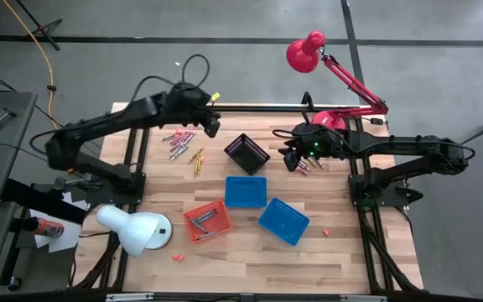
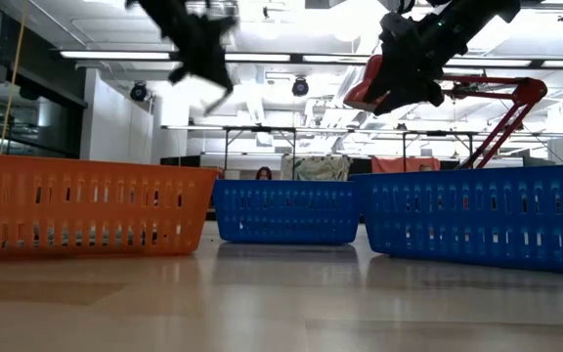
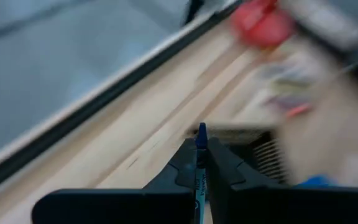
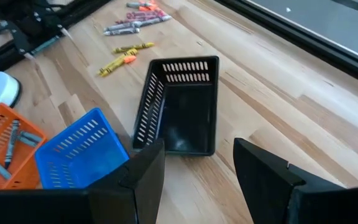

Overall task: Sort crayons
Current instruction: Put the blue/green crayon into the orange bin

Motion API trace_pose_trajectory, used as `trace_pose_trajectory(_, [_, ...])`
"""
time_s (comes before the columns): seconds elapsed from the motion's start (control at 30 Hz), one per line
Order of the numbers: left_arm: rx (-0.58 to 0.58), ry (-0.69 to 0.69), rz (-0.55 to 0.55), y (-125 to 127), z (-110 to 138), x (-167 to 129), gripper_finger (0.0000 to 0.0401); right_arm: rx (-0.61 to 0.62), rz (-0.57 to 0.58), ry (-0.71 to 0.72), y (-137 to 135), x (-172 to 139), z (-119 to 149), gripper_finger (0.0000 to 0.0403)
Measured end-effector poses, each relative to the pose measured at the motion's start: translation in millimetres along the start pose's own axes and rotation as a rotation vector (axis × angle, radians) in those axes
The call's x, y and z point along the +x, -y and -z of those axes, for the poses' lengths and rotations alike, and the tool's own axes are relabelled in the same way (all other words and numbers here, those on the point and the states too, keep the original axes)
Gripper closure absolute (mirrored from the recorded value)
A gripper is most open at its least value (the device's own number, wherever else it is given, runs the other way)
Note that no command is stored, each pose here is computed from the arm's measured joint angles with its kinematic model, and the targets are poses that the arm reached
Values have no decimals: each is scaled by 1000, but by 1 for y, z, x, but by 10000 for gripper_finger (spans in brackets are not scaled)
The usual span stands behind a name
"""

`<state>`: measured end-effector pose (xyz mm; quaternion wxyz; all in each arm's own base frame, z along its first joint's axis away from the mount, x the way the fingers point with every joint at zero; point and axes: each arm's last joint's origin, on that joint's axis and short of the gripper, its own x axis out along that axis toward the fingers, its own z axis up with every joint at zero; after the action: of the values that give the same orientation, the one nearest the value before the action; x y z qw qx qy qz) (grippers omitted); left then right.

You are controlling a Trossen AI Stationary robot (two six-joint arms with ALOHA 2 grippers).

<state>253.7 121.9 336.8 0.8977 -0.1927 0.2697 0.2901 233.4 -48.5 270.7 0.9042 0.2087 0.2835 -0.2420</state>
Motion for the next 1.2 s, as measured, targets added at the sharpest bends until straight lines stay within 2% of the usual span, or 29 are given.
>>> trace_pose_trajectory(0.17, [65,210,159,40,-6,-40,401,-34,-36,11,-2,0,-2,218])
trace_pose_trajectory(0.3, [139,301,237,61,2,-48,401,-59,-80,19,-4,0,-4,218])
trace_pose_trajectory(0.5, [131,360,263,66,6,-43,401,-62,-91,23,-4,0,-4,218])
trace_pose_trajectory(0.63, [133,330,302,69,9,-44,401,-62,-93,22,-4,0,-4,218])
trace_pose_trajectory(0.73, [156,207,387,79,24,-48,401,-62,-93,22,-4,0,-4,218])
trace_pose_trajectory(0.9, [226,-171,391,106,76,-45,401,-80,-92,22,-4,0,-4,218])
trace_pose_trajectory(1.07, [256,-481,463,140,123,-31,401,-100,-90,23,-4,0,-4,218])
trace_pose_trajectory(1.13, [273,-617,453,148,142,-20,401,-105,-89,24,-4,0,-4,218])
trace_pose_trajectory(1.2, [302,-727,389,152,160,-8,401,-109,-89,24,-4,0,-4,218])
